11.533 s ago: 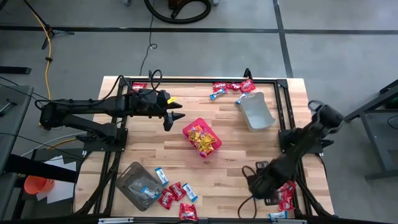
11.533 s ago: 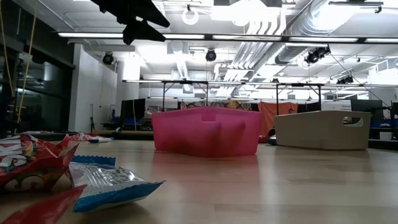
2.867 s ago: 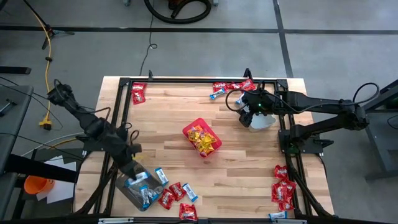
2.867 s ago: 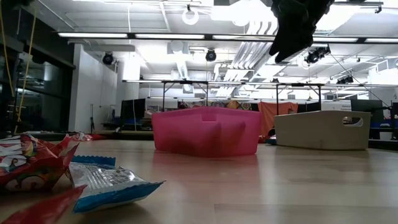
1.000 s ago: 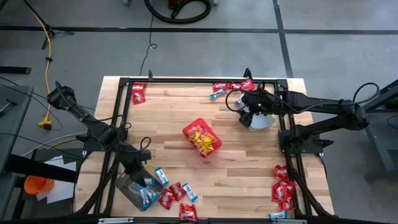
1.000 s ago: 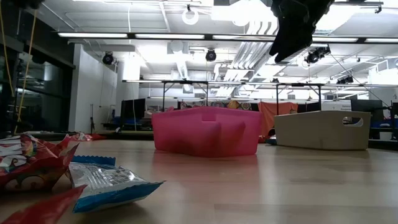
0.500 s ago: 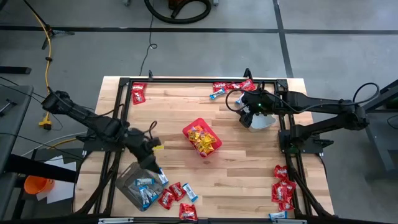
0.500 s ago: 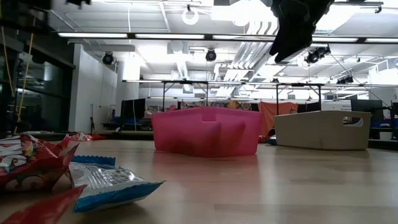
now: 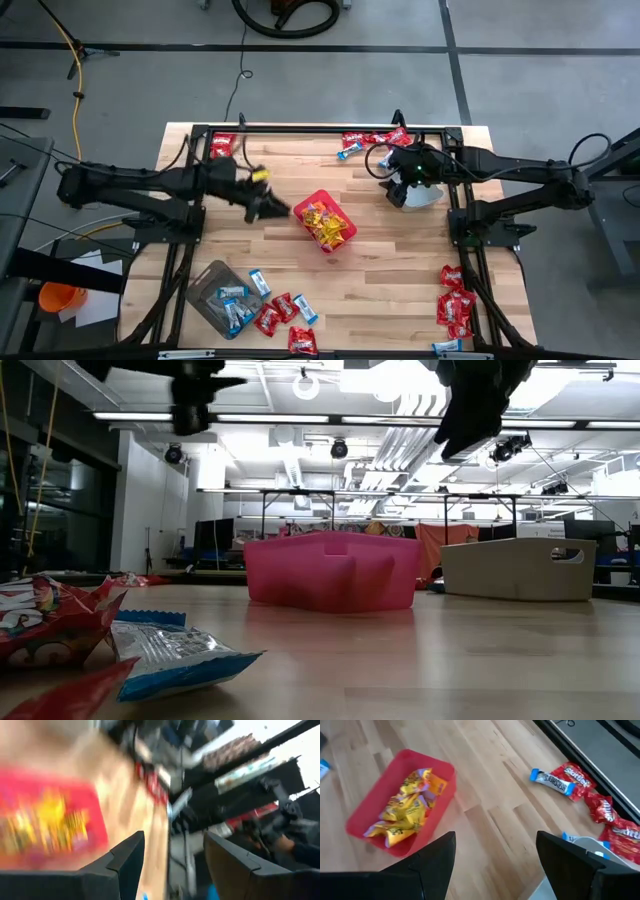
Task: Sort candy
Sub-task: Put the blue candy into the black bin
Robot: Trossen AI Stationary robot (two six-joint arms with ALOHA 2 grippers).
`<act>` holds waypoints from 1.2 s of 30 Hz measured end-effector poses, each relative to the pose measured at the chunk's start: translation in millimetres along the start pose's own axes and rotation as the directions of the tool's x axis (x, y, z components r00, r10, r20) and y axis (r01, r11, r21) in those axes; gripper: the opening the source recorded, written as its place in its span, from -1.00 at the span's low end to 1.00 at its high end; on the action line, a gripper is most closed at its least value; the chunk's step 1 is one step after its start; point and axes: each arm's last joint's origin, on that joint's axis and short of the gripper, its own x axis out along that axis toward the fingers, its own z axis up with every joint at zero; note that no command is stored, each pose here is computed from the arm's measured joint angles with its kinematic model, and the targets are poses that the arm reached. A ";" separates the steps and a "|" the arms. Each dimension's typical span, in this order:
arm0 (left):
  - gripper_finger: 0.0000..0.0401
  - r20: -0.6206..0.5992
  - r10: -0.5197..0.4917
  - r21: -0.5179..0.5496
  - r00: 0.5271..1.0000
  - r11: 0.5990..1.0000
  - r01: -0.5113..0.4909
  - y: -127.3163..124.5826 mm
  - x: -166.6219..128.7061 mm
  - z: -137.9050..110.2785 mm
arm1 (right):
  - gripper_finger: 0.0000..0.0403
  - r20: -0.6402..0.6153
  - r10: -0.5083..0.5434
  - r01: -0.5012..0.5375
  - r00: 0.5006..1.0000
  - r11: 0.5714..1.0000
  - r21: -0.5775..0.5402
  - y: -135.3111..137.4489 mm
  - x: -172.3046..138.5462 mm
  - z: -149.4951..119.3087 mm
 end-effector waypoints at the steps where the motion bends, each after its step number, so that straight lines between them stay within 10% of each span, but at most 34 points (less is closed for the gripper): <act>1: -0.05 0.047 -0.006 0.047 0.999 0.999 0.004 1.7 -1.9 7.0 | 0.35 0.006 0.004 -0.004 1.000 1.000 0.008 -0.3 -1.8 -0.1; 8: -0.05 0.359 0.031 0.452 0.933 0.869 -0.203 8.3 -20.3 50.2 | 0.35 0.082 0.020 -0.028 0.996 0.996 0.090 -5.0 -23.3 -1.9; 15: -0.05 0.574 0.193 0.454 0.796 0.733 -0.506 13.4 -36.5 75.0 | 0.35 0.140 -0.004 -0.021 0.990 0.984 0.177 -9.4 -37.6 -3.9; 24: -0.05 0.531 0.214 0.331 0.820 0.838 -0.434 17.5 -35.8 72.8 | 0.35 0.118 -0.111 0.069 0.987 0.949 0.309 -10.8 -16.5 3.9; 36: -0.05 0.506 0.186 0.251 0.842 0.902 -0.350 16.6 -35.1 72.0 | 0.35 0.031 -0.021 0.000 0.999 0.823 0.568 -79.9 99.3 71.0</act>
